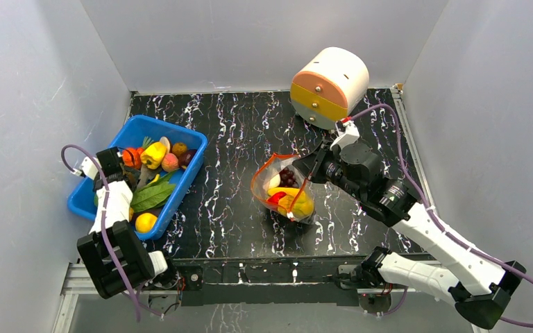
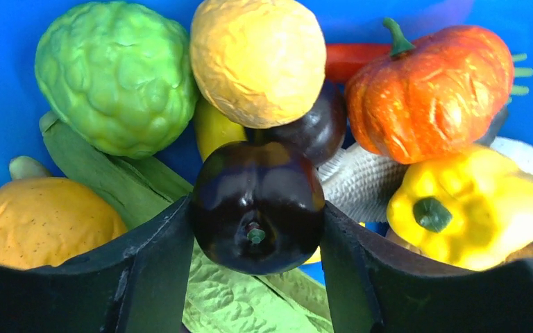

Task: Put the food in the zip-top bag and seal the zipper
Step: Pick up the fake fruit from the bin.

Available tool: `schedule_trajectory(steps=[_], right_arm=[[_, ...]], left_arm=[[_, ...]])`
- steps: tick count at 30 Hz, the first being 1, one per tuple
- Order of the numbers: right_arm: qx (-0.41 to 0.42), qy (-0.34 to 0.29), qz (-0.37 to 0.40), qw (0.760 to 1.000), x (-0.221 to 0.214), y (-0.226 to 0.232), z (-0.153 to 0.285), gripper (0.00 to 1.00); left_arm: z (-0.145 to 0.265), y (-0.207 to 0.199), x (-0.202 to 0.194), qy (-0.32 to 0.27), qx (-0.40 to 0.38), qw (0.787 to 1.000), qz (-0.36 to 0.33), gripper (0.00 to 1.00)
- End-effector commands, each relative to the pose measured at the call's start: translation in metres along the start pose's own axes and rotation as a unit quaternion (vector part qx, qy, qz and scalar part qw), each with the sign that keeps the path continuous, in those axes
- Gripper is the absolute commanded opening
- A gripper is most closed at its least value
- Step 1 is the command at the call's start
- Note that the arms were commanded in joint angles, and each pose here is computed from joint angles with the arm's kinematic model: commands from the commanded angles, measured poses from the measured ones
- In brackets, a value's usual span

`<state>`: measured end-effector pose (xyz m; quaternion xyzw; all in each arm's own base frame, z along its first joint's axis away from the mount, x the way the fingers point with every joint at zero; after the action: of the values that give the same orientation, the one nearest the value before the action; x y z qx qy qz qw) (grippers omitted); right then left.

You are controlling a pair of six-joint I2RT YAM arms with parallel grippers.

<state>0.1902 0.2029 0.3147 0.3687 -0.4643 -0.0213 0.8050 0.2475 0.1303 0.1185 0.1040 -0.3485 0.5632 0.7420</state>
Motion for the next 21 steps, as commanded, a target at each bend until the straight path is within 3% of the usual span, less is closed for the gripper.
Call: schedule_trajectory(steps=[1, 3, 7, 11, 16, 21], right_arm=[[0.050, -0.070, -0.013, 0.996, 0.029, 0.021, 0.011, 0.00], [0.052, -0.069, -0.014, 0.996, 0.028, 0.021, 0.010, 0.00], [0.052, -0.062, -0.014, 0.997, 0.025, 0.020, 0.006, 0.00], [0.032, -0.062, -0.009, 0.998, 0.020, 0.011, 0.003, 0.00], [0.017, -0.068, -0.004, 0.998, 0.020, 0.006, -0.002, 0.00], [0.018, -0.070, 0.001, 0.997, 0.021, 0.007, -0.005, 0.00]], left_arm=[[0.022, -0.013, 0.014, 0.015, -0.044, 0.999, -0.028, 0.41], [0.031, -0.013, 0.020, 0.004, -0.053, 0.998, -0.036, 0.32], [0.046, -0.027, 0.023, 0.033, -0.101, 0.992, -0.067, 0.25], [0.069, -0.047, 0.011, 0.101, -0.190, 0.971, -0.104, 0.25], [0.092, -0.061, 0.004, 0.129, -0.230, 0.952, -0.156, 0.27], [0.129, -0.080, -0.002, 0.143, -0.314, 0.919, -0.193, 0.28]])
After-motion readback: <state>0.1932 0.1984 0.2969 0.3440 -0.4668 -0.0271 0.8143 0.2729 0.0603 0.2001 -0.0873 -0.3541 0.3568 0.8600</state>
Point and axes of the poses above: each gripper's point midway between its finger pads, its own z axis back along the fingers, its own y axis along the line the jaws close on, x = y × z, the point moved 5 cm from there along z, back along the fingers, and after that the axes turned 1 degree about z, right-handed, at the moved point
